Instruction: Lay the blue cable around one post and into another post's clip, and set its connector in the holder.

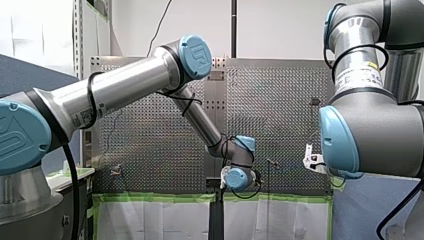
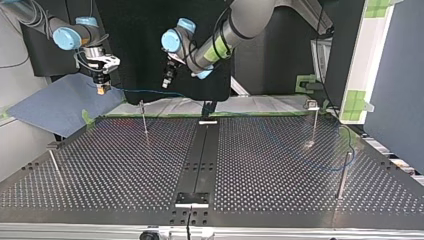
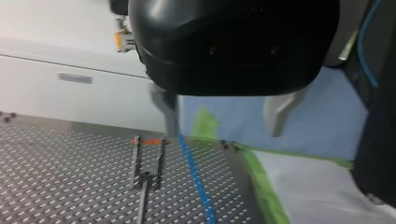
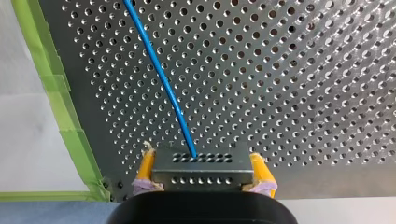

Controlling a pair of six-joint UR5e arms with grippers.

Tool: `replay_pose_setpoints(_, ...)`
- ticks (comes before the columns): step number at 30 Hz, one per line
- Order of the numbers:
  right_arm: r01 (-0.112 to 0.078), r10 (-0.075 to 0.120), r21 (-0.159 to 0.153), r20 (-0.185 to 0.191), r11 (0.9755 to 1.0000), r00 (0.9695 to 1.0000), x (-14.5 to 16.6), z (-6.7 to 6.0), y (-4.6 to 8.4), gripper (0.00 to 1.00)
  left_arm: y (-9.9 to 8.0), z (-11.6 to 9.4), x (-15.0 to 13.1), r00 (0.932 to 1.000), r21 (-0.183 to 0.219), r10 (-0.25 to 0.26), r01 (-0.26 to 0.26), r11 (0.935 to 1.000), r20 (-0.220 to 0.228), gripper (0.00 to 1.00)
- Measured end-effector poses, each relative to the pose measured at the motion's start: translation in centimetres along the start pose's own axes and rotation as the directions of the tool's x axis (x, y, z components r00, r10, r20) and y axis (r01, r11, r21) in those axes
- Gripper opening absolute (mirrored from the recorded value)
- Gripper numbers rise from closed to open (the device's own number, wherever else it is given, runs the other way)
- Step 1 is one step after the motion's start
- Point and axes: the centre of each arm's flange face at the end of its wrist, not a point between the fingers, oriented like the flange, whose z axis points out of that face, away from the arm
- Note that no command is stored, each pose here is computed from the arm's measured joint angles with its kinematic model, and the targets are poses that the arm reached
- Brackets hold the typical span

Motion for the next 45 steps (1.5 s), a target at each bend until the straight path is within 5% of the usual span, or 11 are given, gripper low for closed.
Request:
replay_pose_setpoints(7,0.001,-0.001,0.010,-0.002,1.0000,1.0000,0.0,0.1,-0.3,0.00,0.4,1.5,-0.7,0.9968,-0.004,-0.072,0.073,0.9974,0.033,0.96)
replay_pose_setpoints(21,0.002,-0.002,0.016,-0.002,0.9999,1.0000,0.0,0.1,-0.5,0.00,2.2,5.1,-1.5,0.9895,-0.036,-0.135,0.137,0.9899,0.051,0.96)
replay_pose_setpoints(31,0.002,-0.002,0.014,-0.002,0.9999,1.0000,0.0,0.1,-0.5,0.00,2.6,5.5,-1.8,0.9893,-0.043,-0.137,0.139,0.9894,0.051,0.63)
replay_pose_setpoints(45,0.003,-0.002,0.006,-0.004,1.0000,1.0000,0.0,0.1,-0.4,0.00,1.9,5.1,-1.8,0.9909,-0.033,-0.125,0.127,0.9913,0.050,0.56)
